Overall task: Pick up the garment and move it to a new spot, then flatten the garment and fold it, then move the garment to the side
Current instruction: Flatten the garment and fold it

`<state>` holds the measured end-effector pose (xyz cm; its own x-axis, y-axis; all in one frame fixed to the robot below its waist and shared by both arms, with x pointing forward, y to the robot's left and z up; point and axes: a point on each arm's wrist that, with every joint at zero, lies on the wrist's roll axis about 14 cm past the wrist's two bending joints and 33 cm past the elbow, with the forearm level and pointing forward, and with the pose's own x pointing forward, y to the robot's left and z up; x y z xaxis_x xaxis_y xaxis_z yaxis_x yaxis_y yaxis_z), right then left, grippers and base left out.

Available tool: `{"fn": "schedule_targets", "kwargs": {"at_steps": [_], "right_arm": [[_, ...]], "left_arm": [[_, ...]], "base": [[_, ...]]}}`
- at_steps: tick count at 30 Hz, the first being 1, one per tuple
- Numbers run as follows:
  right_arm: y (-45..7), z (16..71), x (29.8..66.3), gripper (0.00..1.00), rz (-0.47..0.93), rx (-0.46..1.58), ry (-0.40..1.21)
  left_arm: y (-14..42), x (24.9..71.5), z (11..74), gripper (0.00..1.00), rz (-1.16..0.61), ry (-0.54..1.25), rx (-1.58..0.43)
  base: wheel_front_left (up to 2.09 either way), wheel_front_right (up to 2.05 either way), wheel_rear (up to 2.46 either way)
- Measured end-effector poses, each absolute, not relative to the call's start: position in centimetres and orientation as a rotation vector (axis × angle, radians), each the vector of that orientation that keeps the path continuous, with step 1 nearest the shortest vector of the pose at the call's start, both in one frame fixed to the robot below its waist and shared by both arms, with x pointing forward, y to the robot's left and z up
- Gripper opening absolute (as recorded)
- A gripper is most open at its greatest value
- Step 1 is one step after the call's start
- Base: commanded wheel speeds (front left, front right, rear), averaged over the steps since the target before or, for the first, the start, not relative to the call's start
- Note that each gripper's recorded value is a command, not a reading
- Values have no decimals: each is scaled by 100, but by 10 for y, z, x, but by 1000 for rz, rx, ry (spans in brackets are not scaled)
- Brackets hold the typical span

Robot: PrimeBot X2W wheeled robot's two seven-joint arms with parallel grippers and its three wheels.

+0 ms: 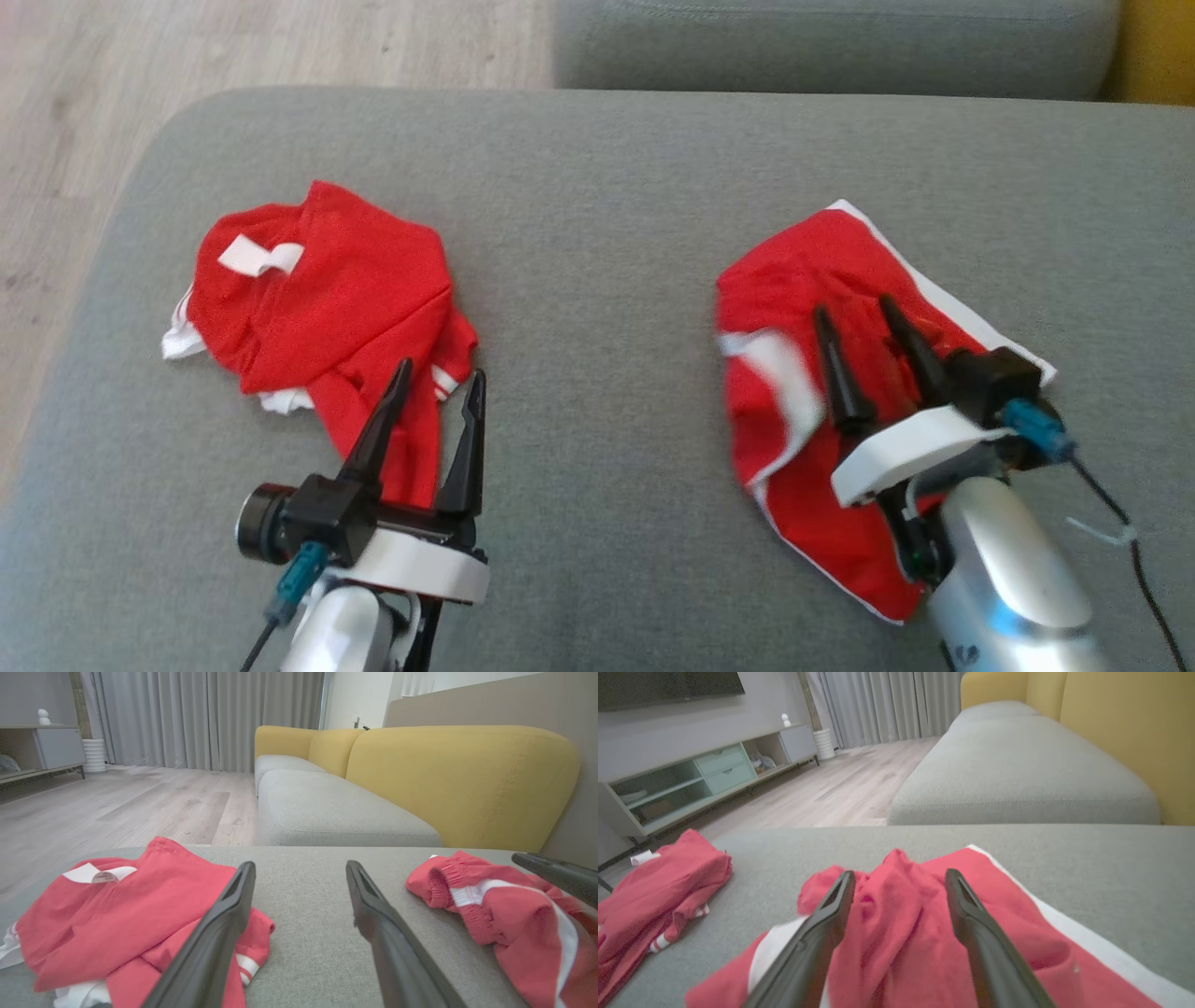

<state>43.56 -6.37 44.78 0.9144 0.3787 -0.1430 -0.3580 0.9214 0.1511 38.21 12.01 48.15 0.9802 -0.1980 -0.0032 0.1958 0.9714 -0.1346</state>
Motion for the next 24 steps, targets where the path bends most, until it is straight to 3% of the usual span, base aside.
{"fn": "schedule_targets", "kwargs": {"at_steps": [13, 19, 24], "right_arm": [[-143, 475, 410, 100, 162, 110, 38], [-178, 465, 409, 100, 61, 73, 66], [-205, 435, 427, 100, -16, 2, 250]], "left_arm": [[99, 391, 493, 100, -260, -17, -139], [96, 394, 486, 100, -269, 2, -143], [99, 396, 476, 100, -258, 31, -144]], "base": [[0, 0, 0], [0, 0, 0], [0, 0, 0]]}}
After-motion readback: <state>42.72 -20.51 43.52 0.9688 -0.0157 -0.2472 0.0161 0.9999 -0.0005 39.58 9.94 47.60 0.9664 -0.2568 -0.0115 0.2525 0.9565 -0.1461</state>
